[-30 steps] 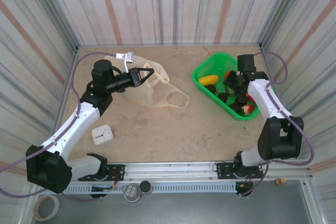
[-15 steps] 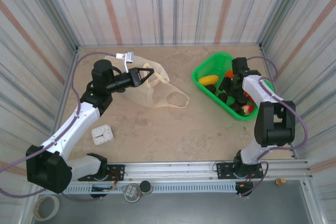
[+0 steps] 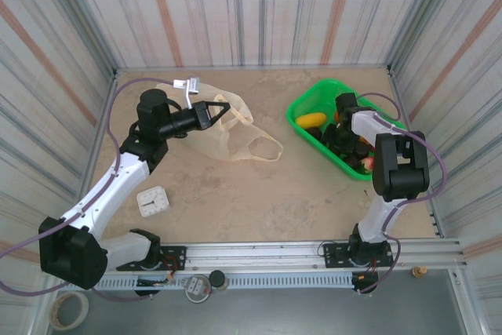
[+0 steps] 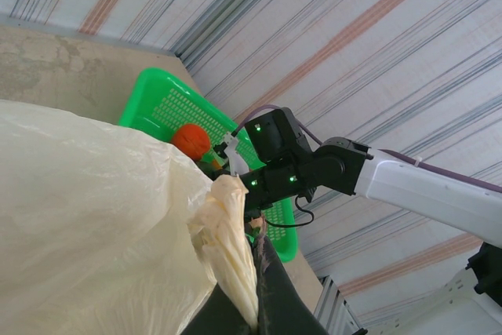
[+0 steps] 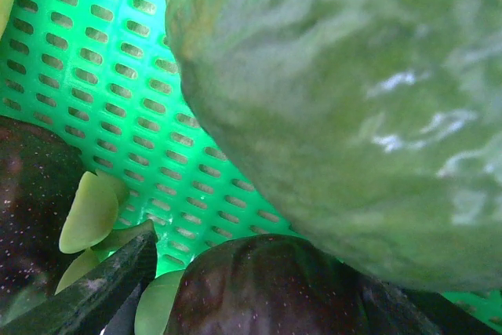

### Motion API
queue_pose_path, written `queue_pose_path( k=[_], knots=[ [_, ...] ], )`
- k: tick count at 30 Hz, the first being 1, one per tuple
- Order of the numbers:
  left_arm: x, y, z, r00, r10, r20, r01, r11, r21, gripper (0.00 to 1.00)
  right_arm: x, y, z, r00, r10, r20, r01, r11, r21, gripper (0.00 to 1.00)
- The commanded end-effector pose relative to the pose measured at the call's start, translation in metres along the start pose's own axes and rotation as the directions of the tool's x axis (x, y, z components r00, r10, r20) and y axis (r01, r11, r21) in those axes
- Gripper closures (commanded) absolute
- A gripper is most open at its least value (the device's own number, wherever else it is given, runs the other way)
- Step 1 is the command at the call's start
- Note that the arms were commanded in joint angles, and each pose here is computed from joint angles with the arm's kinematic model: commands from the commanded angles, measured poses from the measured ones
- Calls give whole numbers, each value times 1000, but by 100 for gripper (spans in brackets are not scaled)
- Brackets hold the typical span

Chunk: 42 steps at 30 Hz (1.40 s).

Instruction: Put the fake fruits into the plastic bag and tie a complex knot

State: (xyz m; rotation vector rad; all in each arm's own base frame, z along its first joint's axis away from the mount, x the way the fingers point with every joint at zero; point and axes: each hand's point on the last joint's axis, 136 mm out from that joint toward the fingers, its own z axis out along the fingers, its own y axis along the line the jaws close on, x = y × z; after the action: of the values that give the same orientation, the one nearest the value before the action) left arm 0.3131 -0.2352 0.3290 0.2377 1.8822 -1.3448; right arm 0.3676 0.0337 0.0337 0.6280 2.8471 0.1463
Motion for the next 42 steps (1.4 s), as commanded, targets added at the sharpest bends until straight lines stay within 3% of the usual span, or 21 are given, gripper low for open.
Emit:
queue_pose_path(
  k=[1,7,14,20,25,32,42],
  knots=[
    [-8,-9,-2,999,41,18,-41,999,9,100,-9,1,-21,998,12,54,-12,1000,-10,57],
    [-7,-9,-1,999,38,15,-38,999,15,100,-26,5,-69,988,39,149,-28,997,-77,59],
    [-8,-9,-1,999,38,16,-39,999,15,100,-28,9,-93,982,54,182,-28,990,-142,59],
    [-8,-11,-3,999,47,19,-47,999,16,100,-25,48,-133,968,48,246,50,925,-377,57],
    [-9,-10,-3,999,43,20,-43,999,14,100,1,104,-161,960,-61,274,201,830,-520,58],
    [-10,-17,-5,998,52,24,-52,998,34,100,59,183,-121,967,-198,160,255,764,-593,59],
    [-12,-20,-7,998,49,33,-51,998,41,100,96,310,-65,992,-89,-86,-5,668,-744,57]
  ],
)
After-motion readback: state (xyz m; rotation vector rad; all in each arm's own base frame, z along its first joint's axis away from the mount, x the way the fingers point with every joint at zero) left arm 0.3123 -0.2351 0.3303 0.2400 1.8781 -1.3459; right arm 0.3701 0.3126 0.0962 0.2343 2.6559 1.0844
